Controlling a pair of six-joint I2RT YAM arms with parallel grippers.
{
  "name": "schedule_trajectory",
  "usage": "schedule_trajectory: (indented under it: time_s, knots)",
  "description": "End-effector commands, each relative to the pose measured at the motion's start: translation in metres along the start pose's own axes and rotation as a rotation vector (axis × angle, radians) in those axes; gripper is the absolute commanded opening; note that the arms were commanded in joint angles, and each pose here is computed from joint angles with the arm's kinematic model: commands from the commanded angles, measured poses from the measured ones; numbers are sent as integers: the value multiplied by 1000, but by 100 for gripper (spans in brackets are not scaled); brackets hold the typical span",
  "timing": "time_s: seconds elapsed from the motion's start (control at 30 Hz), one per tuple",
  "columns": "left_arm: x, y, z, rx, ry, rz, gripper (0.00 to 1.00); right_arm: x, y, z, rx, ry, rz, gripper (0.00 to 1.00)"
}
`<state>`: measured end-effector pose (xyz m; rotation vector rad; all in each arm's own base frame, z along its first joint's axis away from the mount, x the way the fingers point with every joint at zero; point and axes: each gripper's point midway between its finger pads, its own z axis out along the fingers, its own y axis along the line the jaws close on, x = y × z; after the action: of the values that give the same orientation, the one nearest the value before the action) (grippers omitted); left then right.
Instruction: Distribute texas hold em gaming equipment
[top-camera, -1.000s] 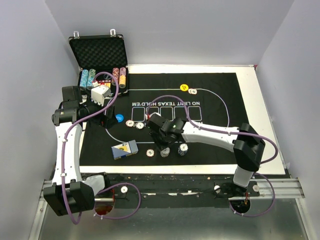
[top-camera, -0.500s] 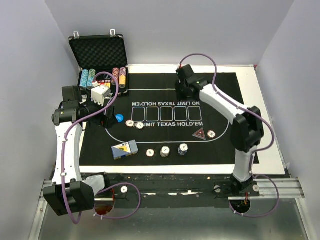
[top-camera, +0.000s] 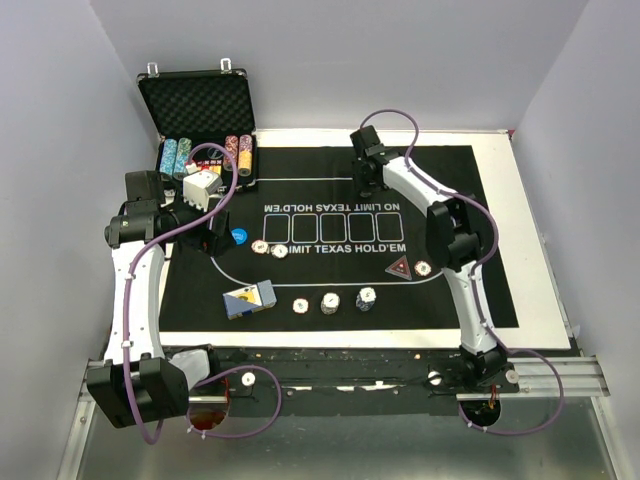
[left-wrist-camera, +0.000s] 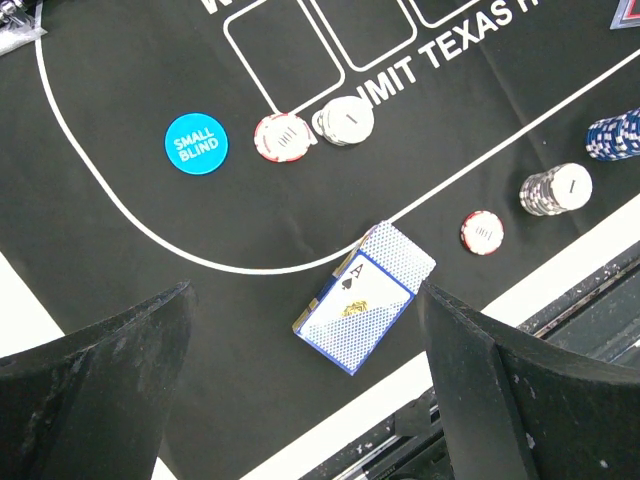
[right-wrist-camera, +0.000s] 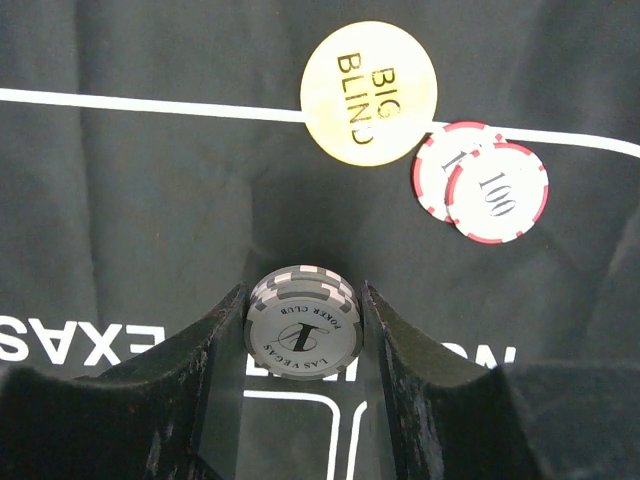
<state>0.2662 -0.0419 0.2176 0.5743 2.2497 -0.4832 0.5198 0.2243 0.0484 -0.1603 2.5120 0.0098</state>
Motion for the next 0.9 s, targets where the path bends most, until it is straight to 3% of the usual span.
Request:
schedule_trajectory:
  time_s: [0.0, 0.3, 0.37, 0.47, 0.63, 0.87]
  knots:
    - [-7, 1, -5, -4, -16, 20, 99, -1, 2, 10, -6, 13, 6, 35]
    - [-8, 1, -8, -12, -19, 26, 99, 6, -9, 30, 22, 40, 18, 39]
    - [-8, 1, -8, -12, -19, 24, 99, 6, -12, 31, 35, 38, 19, 45]
    - [-7, 1, -7, -10, -16, 21, 99, 5, -15, 29, 49, 32, 15, 63]
    - [-5, -2, -6, -3, -17, 19, 99, -5, -16, 10, 36, -7, 25, 81]
    - [-3, -3, -8, -9, -17, 22, 99, -23, -1, -63, -35, -109, 30, 82]
